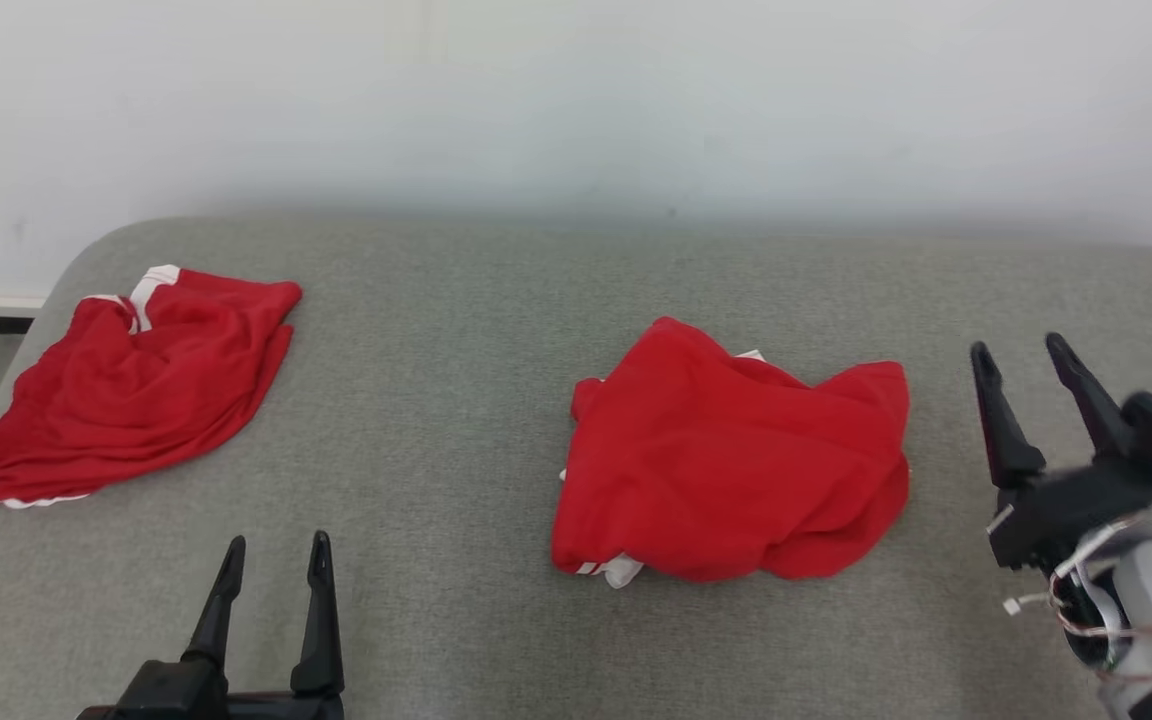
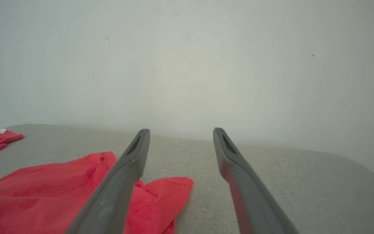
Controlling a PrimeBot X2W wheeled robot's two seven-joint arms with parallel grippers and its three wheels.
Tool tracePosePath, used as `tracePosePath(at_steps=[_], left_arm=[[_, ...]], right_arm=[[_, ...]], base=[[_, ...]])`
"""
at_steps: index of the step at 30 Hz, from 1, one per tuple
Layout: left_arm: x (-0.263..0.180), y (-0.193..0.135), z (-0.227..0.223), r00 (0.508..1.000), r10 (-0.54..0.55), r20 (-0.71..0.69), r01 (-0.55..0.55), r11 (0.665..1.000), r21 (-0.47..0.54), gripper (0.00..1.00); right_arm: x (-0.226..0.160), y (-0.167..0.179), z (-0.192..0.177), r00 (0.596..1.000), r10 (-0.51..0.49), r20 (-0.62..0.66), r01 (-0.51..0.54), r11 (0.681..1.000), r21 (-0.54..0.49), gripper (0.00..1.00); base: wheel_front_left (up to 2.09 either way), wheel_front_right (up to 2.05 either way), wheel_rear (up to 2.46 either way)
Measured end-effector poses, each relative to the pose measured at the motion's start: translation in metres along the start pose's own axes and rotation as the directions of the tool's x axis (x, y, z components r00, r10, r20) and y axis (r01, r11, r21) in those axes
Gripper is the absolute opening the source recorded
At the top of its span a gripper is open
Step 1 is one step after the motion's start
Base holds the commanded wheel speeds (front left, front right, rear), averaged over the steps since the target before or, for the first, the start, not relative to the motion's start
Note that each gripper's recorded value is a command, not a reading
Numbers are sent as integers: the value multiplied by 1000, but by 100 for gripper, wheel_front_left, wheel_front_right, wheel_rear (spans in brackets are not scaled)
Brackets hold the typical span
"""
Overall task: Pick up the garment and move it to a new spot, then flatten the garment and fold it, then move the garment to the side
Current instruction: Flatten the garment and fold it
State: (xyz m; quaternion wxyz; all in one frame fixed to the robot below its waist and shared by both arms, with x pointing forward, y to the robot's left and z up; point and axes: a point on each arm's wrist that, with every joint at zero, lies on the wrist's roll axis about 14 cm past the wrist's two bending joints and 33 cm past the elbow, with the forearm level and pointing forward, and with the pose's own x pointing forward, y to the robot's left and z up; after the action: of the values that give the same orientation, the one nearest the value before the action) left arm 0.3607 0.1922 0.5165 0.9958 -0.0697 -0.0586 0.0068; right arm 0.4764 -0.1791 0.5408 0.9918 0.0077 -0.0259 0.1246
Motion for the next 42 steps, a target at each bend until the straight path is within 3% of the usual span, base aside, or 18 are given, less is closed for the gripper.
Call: tracePosePath(at_steps=[7, 20, 37, 42], left_arm=[[9, -10, 2, 999, -43, 10, 43, 999, 18, 100], [11, -13, 4, 998, -63, 13, 62, 996, 60, 100], [-1, -6, 2, 999, -41, 5, 40, 997, 66, 100], [-4, -7, 1, 999, -37, -1, 37, 998, 58, 100]], right_arm=[[-57, -18, -9, 993, -115, 41, 114, 993, 32, 100], [-119, -1, -23, 977, -209, 46, 204, 974, 103, 100], [-124, 10, -39, 982, -188, -7, 187, 976, 110, 100], [-102, 15, -32, 991, -135, -4, 134, 987, 84, 100]], base=[[0, 0, 0], [0, 0, 0], [0, 0, 0], [0, 0, 0]])
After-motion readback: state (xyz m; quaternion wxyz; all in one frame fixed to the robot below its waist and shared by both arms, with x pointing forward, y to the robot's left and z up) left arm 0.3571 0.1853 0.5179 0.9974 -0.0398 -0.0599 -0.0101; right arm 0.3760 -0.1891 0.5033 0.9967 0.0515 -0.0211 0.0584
